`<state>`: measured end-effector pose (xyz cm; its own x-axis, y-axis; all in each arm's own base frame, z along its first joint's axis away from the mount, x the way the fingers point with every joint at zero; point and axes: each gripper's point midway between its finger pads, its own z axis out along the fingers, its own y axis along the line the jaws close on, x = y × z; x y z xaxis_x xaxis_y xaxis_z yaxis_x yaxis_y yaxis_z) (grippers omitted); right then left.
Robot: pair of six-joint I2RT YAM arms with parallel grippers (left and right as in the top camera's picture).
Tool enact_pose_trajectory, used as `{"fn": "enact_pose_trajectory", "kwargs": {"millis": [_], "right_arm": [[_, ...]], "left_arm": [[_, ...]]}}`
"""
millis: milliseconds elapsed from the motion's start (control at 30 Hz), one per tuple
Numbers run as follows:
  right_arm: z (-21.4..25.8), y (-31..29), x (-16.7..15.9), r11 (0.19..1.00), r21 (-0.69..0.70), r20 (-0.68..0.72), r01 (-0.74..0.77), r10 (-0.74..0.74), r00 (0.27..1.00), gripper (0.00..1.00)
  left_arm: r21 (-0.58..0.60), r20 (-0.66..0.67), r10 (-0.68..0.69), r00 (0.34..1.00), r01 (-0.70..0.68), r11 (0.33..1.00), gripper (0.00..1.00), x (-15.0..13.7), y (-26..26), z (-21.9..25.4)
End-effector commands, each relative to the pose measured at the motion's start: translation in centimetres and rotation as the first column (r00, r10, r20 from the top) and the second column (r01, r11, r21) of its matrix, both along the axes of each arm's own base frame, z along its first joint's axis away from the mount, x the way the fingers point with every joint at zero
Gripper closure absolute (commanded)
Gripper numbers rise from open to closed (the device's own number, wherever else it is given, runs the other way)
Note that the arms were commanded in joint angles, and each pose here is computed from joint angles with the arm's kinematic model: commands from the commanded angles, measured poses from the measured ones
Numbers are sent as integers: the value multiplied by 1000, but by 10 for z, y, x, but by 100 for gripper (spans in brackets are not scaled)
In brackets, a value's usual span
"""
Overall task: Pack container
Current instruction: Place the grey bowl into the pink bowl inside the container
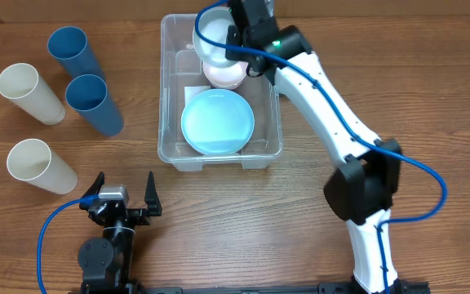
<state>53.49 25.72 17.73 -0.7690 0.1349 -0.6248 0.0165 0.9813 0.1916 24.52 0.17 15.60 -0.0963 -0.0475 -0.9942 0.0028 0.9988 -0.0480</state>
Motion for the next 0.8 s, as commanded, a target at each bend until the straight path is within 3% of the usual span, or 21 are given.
{"fn": "enact_pose_trajectory", "kwargs": {"millis": [0,67,100,133,200,467,700,767], "right_arm": [[-43,-3,6,999,-51,-52,2,-4,999,96],[-59,-2,7,998,-63,-75,1,-6,997,94],[-60,-2,7,998,-64,-76,1,-6,997,78],[-61,-2,8,998,-64,-76,1,-6,997,55],[-60,-2,9,998,-62,-70,1,-5,998,42],[-52,14,3,989,-96,-61,-113,107,992,42],[-62,27,-19,988,-53,-147,-146,137,980,58],[-62,31,-20,987,-51,-141,-152,144,979,59]], "left_arm": [[23,5,6,1000,-6,1000,0,0,2,0],[23,5,6,1000,-6,1000,0,0,2,0],[23,5,6,1000,-6,1000,0,0,2,0],[23,5,6,1000,-6,1000,0,0,2,0],[23,5,6,1000,-6,1000,0,0,2,0],[22,5,6,1000,-6,1000,0,0,2,0],[23,5,6,1000,-6,1000,0,0,2,0],[22,5,5,1000,-6,1000,0,0,2,0]]}}
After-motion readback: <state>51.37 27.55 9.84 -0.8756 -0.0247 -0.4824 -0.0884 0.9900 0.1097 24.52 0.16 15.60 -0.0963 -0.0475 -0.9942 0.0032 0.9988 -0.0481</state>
